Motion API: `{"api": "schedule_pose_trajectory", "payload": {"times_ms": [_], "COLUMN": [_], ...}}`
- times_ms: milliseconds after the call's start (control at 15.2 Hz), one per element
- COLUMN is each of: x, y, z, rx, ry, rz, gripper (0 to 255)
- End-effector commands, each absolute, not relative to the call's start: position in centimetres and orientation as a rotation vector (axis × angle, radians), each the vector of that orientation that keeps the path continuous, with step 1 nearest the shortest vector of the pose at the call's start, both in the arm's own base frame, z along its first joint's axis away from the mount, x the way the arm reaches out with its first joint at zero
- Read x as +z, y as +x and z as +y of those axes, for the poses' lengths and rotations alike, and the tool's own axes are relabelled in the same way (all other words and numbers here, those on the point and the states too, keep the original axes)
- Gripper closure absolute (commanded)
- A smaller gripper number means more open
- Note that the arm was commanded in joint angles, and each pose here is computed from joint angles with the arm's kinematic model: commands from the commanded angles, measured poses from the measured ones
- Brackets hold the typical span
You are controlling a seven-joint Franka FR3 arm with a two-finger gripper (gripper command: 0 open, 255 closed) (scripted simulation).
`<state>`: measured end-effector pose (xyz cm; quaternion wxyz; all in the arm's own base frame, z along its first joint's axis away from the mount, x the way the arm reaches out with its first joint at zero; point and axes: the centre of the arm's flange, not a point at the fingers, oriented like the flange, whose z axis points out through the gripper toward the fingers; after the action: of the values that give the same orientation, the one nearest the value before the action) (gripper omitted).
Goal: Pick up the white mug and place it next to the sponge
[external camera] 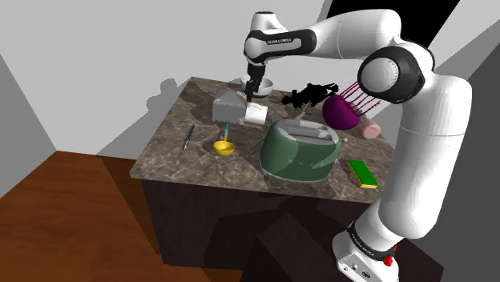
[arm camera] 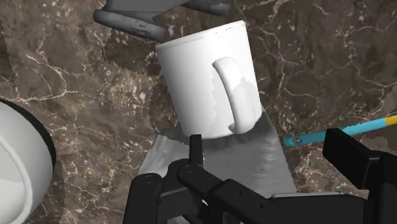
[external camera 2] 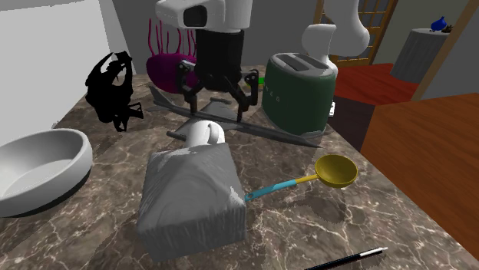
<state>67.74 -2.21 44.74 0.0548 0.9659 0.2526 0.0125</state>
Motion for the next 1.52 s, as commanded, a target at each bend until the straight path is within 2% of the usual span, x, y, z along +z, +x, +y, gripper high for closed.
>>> {"api": "schedule_pose_trajectory", "payload": {"times_ms": [0, 396, 924, 990, 1452], "x": [44.0, 40.5, 40.5, 40.5, 40.5], "y": [68.6, 68.8, 68.8, 68.8, 68.8], "z": [-2.1, -2.5, -2.5, -2.5, -2.4], "rx": [0.039, 0.039, 0.039, 0.039, 0.039], "ry": [2.928, 2.928, 2.928, 2.928, 2.928], "rz": [0.780, 0.780, 0.780, 0.780, 0.780], "gripper": [0, 0, 0, 255, 255]}}
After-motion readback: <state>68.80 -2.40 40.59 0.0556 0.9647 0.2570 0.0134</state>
